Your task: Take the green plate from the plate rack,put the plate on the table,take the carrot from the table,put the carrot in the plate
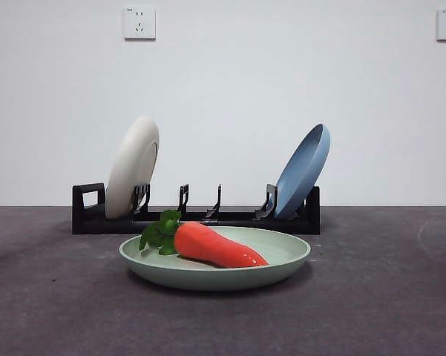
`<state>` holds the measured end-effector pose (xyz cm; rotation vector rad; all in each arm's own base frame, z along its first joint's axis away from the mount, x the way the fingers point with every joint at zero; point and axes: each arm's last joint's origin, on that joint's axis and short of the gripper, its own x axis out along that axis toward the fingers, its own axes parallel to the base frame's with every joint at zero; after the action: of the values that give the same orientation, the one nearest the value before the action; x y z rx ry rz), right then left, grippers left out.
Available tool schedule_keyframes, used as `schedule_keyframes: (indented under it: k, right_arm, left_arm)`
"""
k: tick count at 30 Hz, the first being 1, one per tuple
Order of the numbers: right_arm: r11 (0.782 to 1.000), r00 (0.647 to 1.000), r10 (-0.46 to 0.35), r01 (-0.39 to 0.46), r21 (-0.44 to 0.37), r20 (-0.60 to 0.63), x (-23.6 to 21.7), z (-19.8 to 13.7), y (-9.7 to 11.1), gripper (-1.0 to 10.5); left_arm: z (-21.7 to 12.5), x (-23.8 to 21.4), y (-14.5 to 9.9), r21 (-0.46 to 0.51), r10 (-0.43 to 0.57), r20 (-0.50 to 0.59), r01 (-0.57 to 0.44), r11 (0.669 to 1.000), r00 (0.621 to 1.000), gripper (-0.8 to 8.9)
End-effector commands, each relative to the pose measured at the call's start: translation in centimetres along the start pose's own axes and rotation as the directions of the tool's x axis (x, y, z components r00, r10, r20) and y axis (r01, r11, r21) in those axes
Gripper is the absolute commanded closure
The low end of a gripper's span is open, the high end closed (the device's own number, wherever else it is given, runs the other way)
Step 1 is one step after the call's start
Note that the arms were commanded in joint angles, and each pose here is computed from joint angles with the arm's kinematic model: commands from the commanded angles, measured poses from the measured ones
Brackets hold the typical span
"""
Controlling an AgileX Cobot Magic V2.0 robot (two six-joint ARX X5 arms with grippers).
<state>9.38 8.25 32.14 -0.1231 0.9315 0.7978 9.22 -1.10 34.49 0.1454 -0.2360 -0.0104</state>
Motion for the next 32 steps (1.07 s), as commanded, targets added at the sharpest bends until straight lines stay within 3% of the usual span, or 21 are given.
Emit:
schedule_keyframes:
  k: [1, 6, 12, 18, 32]
  right_arm:
    - [1.000, 1.000, -0.001, 0.001, 0.003, 0.000, 0.1, -0.1, 0.0, 9.4]
    - [1.000, 1.000, -0.001, 0.001, 0.003, 0.000, 0.1, -0.1, 0.0, 9.4]
    - [1.000, 1.000, -0.001, 0.001, 0.003, 0.000, 0.1, -0.1, 0.0, 9.4]
    - [1.000, 1.000, -0.001, 0.001, 0.003, 0.000, 0.1, -0.1, 0.0, 9.4]
    - [1.000, 1.000, -0.001, 0.001, 0.003, 0.000, 0.1, -0.1, 0.0, 9.4]
  left_arm:
    - [-4.8, -0.4, -0.6, 0.022, 0.016, -0.035, -0.015, 1.000, 0.999, 8.17]
    - [-11.3, -1.7, -1.3, -0.010, 0.026, -0.133, -0.027, 1.000, 0.991, 8.17]
    - [-15.8, -2.8, -1.7, -0.067, 0.037, -0.203, -0.052, 0.996, 0.979, 8.17]
    - [-17.5, -3.4, -1.9, -0.089, -0.021, -0.261, -0.002, 0.996, 0.965, 8.17]
    - [-19.1, -4.4, -2.0, -0.134, -0.066, -0.424, 0.010, 0.991, 0.903, 8.17]
